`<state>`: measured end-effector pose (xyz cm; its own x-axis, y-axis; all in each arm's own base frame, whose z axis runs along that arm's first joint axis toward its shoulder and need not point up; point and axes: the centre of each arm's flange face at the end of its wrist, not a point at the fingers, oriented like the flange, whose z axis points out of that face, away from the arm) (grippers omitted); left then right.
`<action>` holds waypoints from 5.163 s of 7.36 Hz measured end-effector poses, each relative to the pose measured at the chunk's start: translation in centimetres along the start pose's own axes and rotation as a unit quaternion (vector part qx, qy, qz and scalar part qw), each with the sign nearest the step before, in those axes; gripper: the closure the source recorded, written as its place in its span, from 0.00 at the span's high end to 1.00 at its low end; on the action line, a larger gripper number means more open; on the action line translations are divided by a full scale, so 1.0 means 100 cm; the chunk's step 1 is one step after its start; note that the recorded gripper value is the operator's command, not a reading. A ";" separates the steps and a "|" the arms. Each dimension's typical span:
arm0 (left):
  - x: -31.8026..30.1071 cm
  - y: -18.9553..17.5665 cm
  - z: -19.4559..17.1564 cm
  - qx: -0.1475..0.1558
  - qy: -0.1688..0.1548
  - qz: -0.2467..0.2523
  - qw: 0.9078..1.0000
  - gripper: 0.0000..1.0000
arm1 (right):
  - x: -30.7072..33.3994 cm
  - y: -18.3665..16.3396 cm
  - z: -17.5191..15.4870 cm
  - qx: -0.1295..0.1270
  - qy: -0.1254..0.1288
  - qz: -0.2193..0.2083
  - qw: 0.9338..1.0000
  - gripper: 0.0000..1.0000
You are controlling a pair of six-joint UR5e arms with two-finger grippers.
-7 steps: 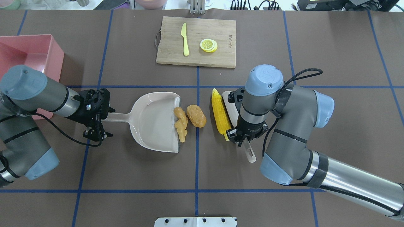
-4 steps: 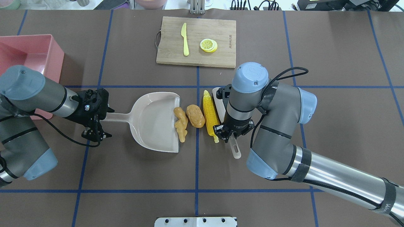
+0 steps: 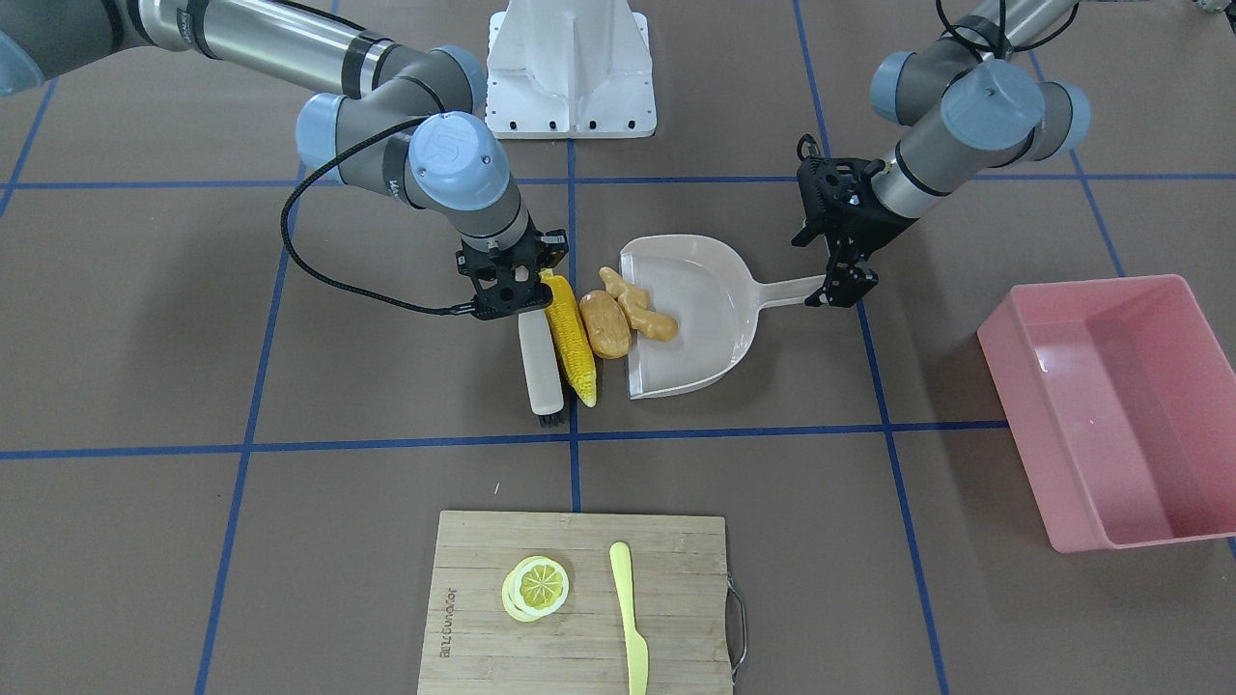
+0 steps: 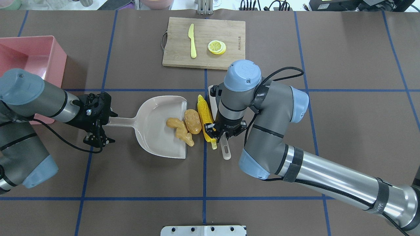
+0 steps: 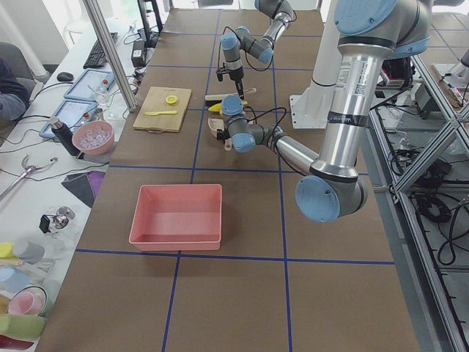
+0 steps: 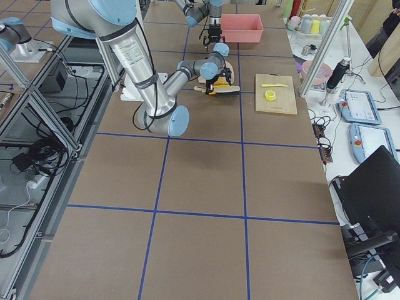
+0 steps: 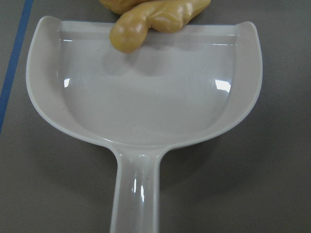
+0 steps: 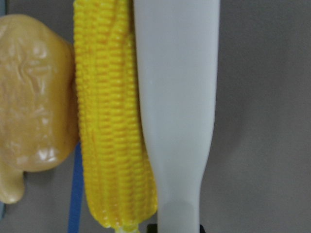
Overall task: Sweep and dump trash into bin
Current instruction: 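Sweep the corn cob and tan pieces into the dustpan with the right-held brush, then push the corn cob farther into the dustpan with the brush, then return the brush to its spot on the table with the right gripper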
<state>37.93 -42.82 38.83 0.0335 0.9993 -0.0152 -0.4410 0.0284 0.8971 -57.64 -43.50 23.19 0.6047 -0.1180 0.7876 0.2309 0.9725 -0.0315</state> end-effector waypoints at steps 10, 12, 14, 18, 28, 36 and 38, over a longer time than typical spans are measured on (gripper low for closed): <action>0.001 0.002 -0.001 0.000 0.004 -0.003 1.000 0.95 | -0.087 0.057 0.028 -0.006 -0.099 0.050 0.994 0.00; 0.001 0.003 -0.001 0.000 0.003 -0.003 1.000 0.95 | -0.101 0.056 0.023 0.006 -0.131 0.053 0.990 0.00; 0.003 0.007 -0.001 -0.002 0.004 -0.005 1.000 0.95 | -0.114 0.055 0.014 0.016 -0.153 0.056 0.987 0.00; 0.002 0.011 0.001 -0.005 0.004 -0.007 1.000 0.95 | -0.107 0.049 0.005 0.026 -0.162 0.066 0.984 0.00; -0.008 0.018 0.012 -0.016 0.001 -0.018 1.000 0.53 | 0.078 0.032 -0.120 0.063 -0.020 0.081 0.995 0.00; -0.007 0.016 0.007 0.000 -0.006 -0.031 0.999 0.17 | 0.432 0.086 -0.160 0.022 0.051 0.083 0.995 0.00; -0.009 0.015 0.003 0.003 -0.007 -0.038 0.999 0.15 | 0.476 0.095 -0.153 0.002 0.044 0.088 0.995 0.00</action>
<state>37.51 -43.65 40.30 0.0801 0.9938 -0.0774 -0.4305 0.1045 0.8965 -14.98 -42.96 50.93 0.6995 0.0372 0.7136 0.1124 0.9805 -0.1613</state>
